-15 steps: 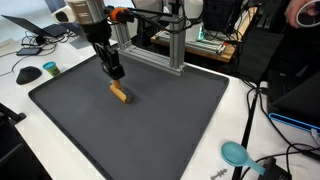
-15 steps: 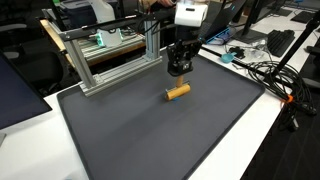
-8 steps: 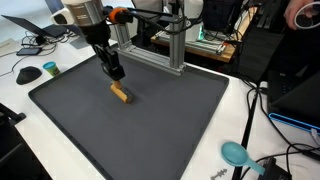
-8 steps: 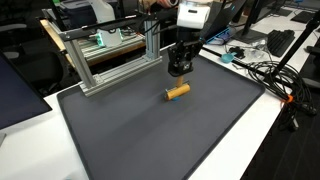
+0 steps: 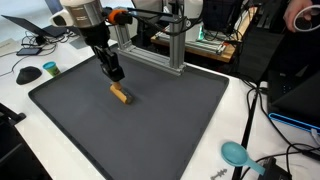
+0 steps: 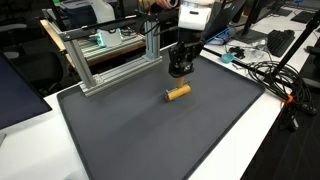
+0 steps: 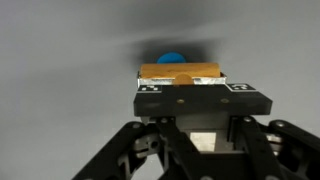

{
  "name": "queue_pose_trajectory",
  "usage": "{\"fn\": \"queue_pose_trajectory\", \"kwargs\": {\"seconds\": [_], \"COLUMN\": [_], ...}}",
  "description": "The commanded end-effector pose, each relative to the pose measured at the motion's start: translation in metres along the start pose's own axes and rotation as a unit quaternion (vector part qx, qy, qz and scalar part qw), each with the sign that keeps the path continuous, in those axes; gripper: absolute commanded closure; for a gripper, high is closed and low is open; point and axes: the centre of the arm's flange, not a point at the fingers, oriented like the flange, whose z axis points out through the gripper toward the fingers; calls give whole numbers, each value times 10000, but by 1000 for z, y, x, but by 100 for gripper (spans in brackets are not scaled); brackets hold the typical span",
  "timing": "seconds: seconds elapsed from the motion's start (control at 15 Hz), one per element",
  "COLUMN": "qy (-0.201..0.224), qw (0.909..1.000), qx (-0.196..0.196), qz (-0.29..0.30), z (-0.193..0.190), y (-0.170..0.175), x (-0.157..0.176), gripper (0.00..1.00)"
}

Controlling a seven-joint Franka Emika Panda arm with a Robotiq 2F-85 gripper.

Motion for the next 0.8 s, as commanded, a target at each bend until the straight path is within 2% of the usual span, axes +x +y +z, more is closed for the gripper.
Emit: {"fn": "queue_pose_trajectory", "kwargs": {"seconds": [0.0, 0.33, 0.73], "qy": [-385, -726, -876], "qw": [9992, 9973, 9958], "qx": [-26, -63, -17], "qz": [-55, -102, -280], "z": [36, 41, 47], "y": [-7, -6, -8], "x": [1, 3, 7], "gripper": [78, 78, 78]}}
